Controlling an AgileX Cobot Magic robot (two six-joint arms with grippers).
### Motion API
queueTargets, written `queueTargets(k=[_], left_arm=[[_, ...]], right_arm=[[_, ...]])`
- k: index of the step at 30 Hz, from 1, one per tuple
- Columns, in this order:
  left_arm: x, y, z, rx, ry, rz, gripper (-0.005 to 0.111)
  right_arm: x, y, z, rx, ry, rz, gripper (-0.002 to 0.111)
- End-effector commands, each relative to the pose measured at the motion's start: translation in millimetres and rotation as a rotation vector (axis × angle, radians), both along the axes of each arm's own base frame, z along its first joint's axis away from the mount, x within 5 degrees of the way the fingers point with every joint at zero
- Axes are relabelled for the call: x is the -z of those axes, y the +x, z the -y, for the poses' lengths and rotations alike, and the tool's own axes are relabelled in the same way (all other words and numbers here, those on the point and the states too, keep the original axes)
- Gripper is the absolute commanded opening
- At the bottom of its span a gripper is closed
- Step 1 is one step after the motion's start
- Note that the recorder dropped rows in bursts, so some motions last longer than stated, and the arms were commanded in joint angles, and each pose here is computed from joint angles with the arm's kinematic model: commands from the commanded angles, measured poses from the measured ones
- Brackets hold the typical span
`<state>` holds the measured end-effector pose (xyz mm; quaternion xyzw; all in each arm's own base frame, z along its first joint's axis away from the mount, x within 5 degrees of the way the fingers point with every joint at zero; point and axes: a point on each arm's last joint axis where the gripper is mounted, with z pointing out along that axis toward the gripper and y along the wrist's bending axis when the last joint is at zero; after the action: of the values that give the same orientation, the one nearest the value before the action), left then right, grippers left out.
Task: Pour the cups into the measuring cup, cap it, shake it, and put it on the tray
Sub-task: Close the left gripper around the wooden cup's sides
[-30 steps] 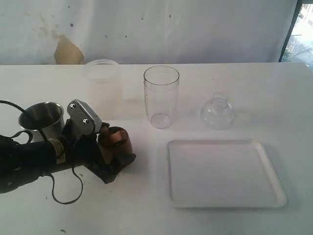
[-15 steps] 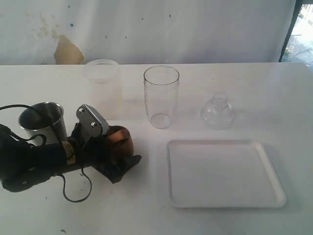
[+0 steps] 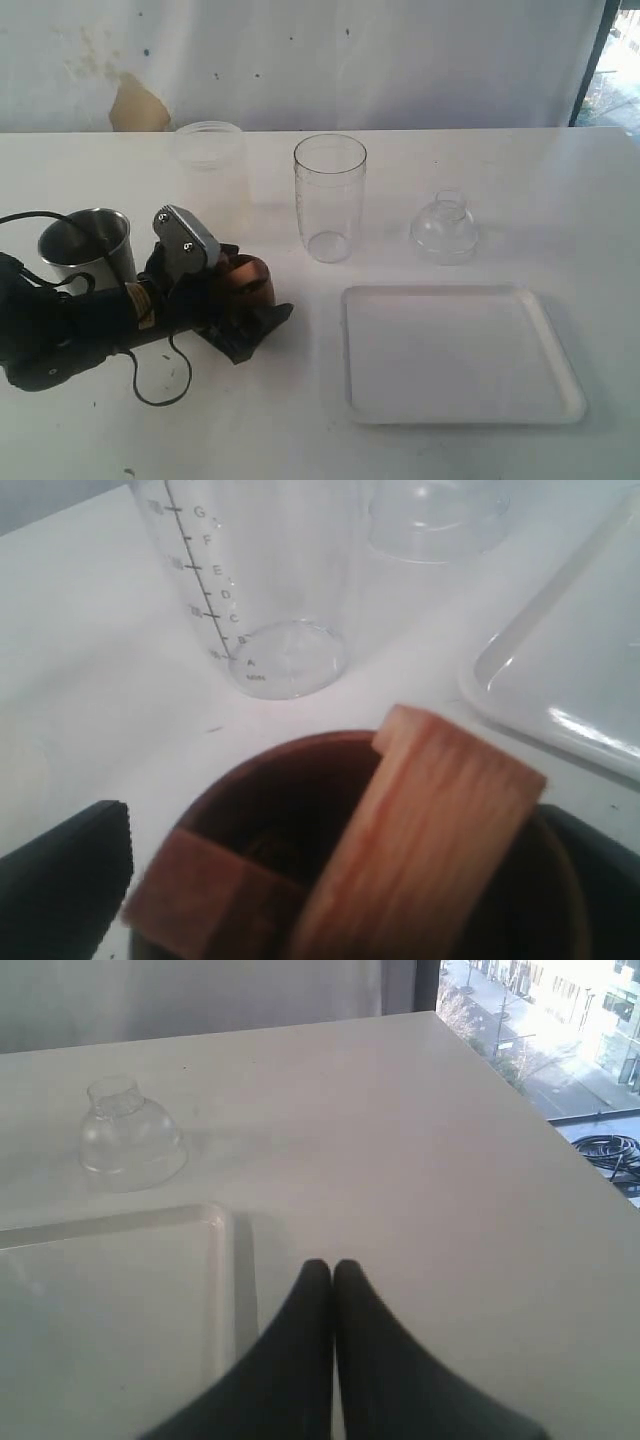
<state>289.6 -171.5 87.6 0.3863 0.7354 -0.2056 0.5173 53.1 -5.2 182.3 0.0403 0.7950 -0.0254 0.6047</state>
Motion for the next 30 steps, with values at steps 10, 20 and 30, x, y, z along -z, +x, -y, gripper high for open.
queueTargets(k=[10,20,30], left_arm=[[11,12,4,-0.008,0.026,-0.002,0.105],[11,11,5,0.002,0.026,0.002,0.104],[10,12,6,0.007,0.017,0.013,0.062]], right_arm=[[1,0,0,-0.005,-0.012,0.007,0.000],[1,0,0,-0.005,-0.012,0.007,0.000],[1,0,0,-0.005,-0.012,0.007,0.000]])
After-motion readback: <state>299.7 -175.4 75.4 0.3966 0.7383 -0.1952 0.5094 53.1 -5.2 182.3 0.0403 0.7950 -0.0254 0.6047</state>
